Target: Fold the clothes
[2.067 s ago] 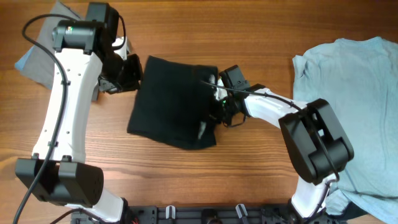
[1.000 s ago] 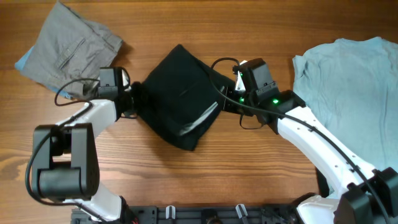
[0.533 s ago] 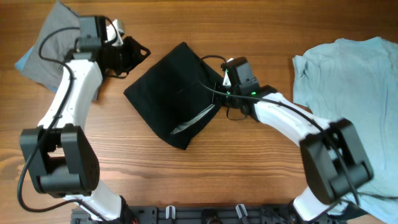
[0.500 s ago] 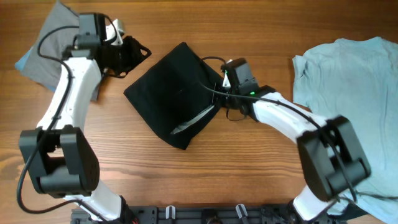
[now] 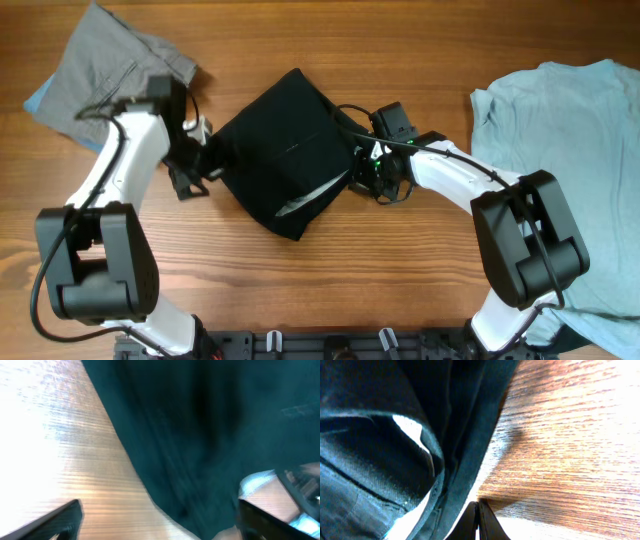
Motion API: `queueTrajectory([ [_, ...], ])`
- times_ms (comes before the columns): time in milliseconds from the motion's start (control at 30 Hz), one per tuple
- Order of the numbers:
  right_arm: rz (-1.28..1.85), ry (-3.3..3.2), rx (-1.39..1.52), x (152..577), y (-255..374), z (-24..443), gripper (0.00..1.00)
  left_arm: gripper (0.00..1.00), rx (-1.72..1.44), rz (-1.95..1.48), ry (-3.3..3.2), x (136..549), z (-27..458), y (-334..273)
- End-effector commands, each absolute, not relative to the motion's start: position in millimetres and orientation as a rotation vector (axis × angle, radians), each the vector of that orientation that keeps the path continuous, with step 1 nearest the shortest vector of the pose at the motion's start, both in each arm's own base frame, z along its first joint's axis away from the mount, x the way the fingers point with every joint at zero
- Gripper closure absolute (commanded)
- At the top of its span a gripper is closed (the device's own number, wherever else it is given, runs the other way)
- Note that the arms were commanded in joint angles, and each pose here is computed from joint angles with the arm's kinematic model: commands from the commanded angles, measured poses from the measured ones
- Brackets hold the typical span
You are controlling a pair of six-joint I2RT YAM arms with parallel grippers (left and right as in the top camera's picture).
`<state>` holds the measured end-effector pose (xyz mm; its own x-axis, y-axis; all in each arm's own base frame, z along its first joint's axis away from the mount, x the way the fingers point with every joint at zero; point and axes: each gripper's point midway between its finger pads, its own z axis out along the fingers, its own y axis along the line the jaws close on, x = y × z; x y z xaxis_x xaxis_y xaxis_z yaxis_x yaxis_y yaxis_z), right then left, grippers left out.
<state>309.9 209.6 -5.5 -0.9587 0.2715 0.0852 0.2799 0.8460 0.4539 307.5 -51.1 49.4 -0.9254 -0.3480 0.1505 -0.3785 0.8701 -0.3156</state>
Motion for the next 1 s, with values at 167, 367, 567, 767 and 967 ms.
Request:
queueTrajectory([
  [167, -0.645, -2.984, -0.411, 295.8, 200.5, -28.4, 0.96, 0.0, 0.956, 0.803, -2.803, 296.2, -6.3, -77.4],
  [367, -0.649, -2.987, -0.411, 296.6, 200.9, -28.3, 0.96, 0.0, 1.069, 0.937, -2.85, 309.1, -27.7, -91.3],
  [567, -0.65, -2.989, -0.399, 296.6, 200.9, -28.2, 0.96, 0.1, 1.019, 0.973, -2.869, 306.4, -49.8, -110.1],
  [767, -0.765, -3.017, -0.253, 298.8, 206.9, -1.4, 0.96, 0.96, 0.842, 0.915, -2.929, 292.6, -56.2, -102.0],
  [967, -0.942, -3.15, -0.22, 317.5, 205.2, 65.0, 0.96, 0.96, 0.981, 0.842, -2.859, 274.3, -47.4, -55.5],
])
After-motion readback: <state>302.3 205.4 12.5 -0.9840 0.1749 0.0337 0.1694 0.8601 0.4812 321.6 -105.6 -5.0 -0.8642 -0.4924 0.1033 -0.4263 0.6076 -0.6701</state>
